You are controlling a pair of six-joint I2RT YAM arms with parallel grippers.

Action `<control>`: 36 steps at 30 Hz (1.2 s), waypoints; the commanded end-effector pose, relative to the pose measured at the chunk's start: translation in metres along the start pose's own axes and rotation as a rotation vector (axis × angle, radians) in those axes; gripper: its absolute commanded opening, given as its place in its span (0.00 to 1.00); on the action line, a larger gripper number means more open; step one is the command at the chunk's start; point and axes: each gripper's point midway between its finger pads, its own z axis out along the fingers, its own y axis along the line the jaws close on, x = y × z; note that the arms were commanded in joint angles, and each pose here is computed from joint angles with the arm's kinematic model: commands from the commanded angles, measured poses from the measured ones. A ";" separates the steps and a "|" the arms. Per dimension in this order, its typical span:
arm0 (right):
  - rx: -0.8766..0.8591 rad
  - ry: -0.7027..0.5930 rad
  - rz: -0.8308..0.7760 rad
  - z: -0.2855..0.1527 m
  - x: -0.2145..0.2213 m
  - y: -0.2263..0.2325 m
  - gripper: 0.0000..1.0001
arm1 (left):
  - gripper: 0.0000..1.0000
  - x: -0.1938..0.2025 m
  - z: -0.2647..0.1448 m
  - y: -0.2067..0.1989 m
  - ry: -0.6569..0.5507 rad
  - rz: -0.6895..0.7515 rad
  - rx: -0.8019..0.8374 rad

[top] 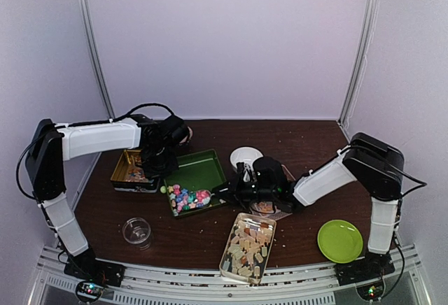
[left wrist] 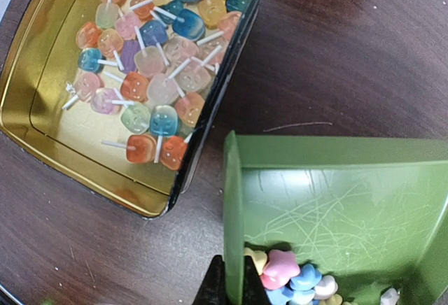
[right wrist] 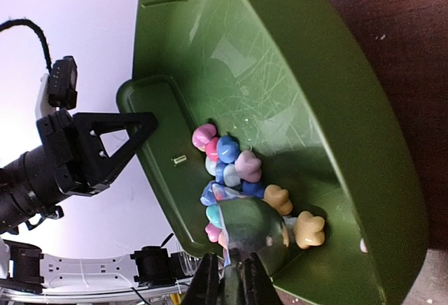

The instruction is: Pack the candies

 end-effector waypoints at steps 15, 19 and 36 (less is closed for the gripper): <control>-0.315 -0.112 0.015 -0.034 -0.032 0.058 0.00 | 0.00 -0.013 0.009 -0.005 0.025 -0.044 0.024; -0.320 -0.126 -0.002 -0.041 -0.036 0.061 0.00 | 0.00 -0.013 0.017 -0.004 0.057 -0.041 0.019; -0.312 -0.138 -0.039 -0.059 -0.034 0.058 0.00 | 0.13 -0.023 0.056 -0.017 0.157 0.023 0.024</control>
